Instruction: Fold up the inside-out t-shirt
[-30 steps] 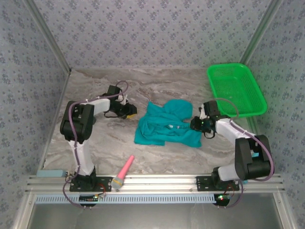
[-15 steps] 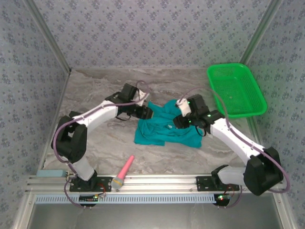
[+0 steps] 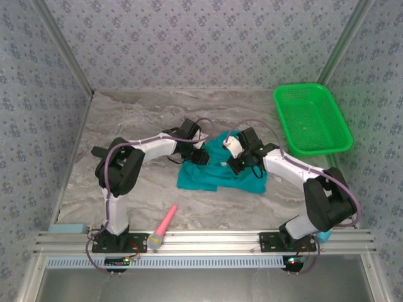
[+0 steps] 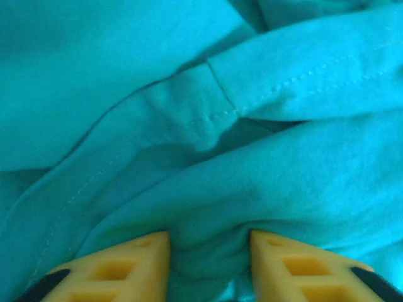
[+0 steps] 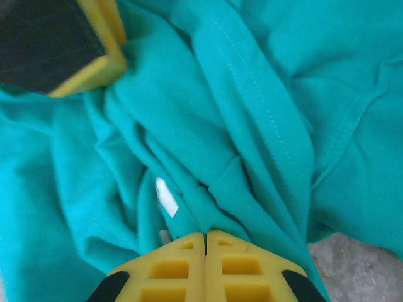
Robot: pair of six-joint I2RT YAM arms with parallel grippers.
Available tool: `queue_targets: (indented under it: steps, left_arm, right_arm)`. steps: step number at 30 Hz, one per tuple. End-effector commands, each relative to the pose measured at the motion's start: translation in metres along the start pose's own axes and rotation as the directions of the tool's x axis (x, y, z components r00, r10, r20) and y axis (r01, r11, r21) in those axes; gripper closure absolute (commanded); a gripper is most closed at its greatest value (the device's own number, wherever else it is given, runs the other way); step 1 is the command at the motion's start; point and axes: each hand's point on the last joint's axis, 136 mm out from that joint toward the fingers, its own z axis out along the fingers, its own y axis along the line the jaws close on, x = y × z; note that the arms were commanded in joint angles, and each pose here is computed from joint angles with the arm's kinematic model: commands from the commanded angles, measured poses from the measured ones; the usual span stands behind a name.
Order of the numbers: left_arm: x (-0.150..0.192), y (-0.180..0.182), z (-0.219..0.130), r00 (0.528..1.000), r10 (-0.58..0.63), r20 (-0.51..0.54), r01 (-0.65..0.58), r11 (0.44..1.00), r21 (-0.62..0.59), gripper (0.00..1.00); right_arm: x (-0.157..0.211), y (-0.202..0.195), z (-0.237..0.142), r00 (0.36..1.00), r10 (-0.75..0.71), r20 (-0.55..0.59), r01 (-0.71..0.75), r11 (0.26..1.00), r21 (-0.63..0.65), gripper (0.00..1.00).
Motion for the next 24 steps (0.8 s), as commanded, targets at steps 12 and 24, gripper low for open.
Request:
queue_targets:
  steps: [12, 24]
  left_arm:
    - [-0.023, 0.140, -0.118, 0.787, -0.510, 0.348, 0.500, 0.857, 0.127, 1.00]
    - [0.012, 0.092, -0.109, 0.919, -0.349, 0.185, 0.359, 0.933, -0.022, 0.62]
  right_arm:
    - [-0.049, -0.038, -0.106, 0.904, 0.173, 0.392, -0.177, 0.984, -0.027, 1.00]
    - [-0.002, -0.017, -0.051, 0.993, 0.052, 0.106, -0.057, 0.998, 0.041, 0.60]
